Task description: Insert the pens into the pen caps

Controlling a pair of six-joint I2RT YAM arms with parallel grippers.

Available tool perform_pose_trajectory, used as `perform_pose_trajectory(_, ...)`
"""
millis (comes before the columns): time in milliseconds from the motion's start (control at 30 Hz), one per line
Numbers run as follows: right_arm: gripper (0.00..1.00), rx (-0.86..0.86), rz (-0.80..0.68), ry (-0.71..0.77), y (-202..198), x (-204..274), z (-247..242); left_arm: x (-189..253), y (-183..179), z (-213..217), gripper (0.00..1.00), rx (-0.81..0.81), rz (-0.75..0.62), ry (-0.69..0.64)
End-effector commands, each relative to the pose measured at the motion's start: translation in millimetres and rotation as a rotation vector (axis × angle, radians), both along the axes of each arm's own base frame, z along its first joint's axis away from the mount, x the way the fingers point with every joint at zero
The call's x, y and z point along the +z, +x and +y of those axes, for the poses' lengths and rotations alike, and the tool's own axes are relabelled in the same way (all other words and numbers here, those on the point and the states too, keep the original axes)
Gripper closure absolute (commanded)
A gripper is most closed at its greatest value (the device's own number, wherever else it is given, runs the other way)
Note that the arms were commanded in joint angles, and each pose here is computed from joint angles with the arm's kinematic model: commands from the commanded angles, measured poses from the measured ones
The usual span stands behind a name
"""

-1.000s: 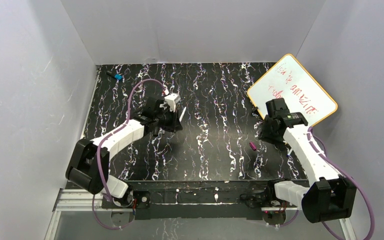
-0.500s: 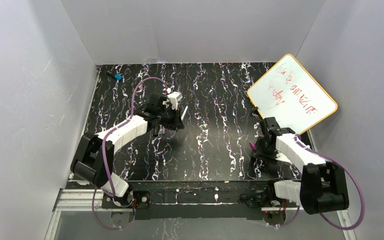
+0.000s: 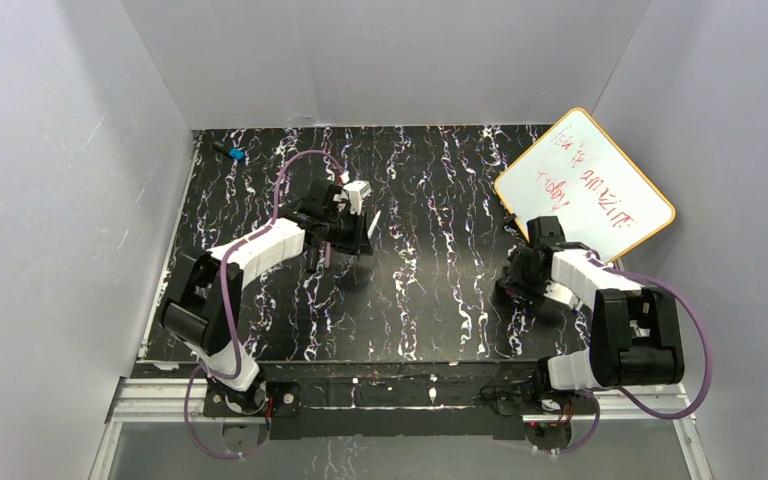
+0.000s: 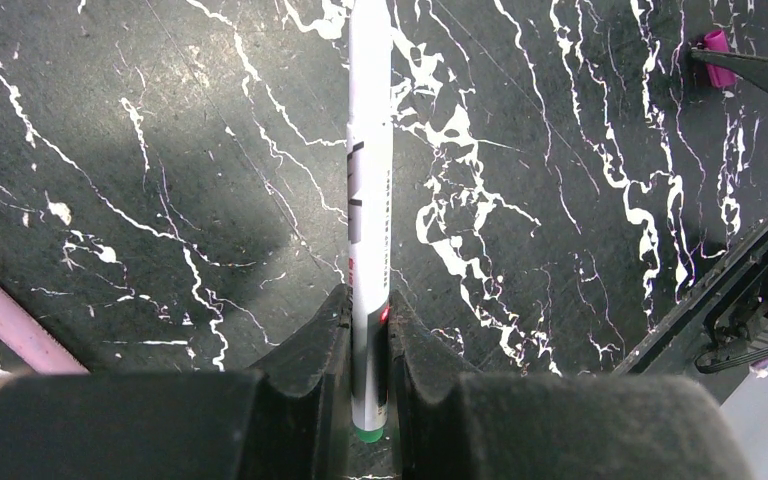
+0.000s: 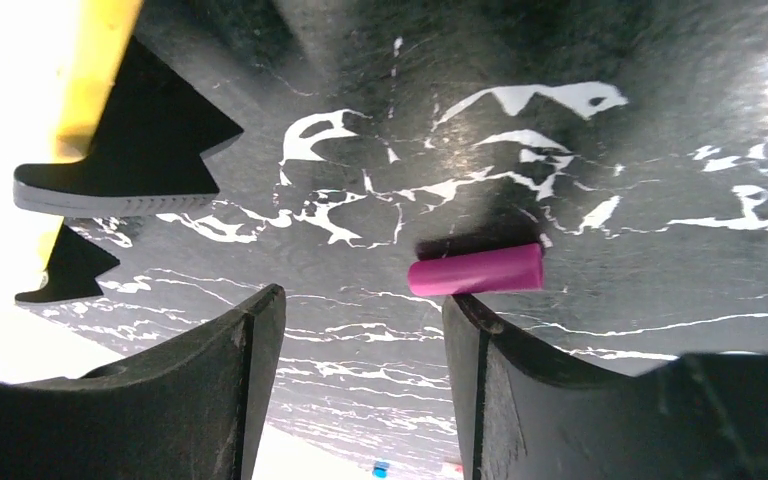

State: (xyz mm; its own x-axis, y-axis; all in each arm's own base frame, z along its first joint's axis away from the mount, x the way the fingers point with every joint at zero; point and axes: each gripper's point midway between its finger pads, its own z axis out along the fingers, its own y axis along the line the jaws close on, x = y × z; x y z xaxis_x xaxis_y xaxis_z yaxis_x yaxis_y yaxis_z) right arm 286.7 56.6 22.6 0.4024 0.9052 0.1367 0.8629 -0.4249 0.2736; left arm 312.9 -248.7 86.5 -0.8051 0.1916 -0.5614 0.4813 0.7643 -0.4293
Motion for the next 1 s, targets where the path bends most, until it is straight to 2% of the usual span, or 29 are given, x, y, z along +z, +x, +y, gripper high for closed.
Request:
perform_pose_trajectory(0,0.32,-0.057,0.106,-0.012,-32.1,-3.4,-8.0,9.0,-1.5,0.4,1.00,-0.002,0.014,-0.005)
perform_pose_trajectory(267,0.29,-0.084,0.120,-0.005,-70.9,10.0,-11.4,-1.9,-6.4,-2.0,1.00,-0.013,0.058,-0.010)
perform_pose_trajectory(367,0.30,-0.110,0.076,-0.007,-67.3,9.6,-14.2,-3.4,-6.5,-3.4,1.00,-0.022,0.064,-0.013)
perform_pose_trajectory(533,0.30,-0.109,0.092,-0.012,-59.6,-1.1,-13.9,2.7,-6.6,-4.1,1.00,-0.027,0.052,-0.020)
perform_pose_trajectory(700,0.34,-0.128,0.042,0.013,-40.9,-6.0,-10.9,3.0,-11.6,-0.7,1.00,-0.026,0.055,-0.014)
perform_pose_trajectory(967,0.37,-0.134,0.066,0.007,-42.5,-8.3,-11.9,0.8,-14.0,-0.9,1.00,-0.030,0.067,-0.016)
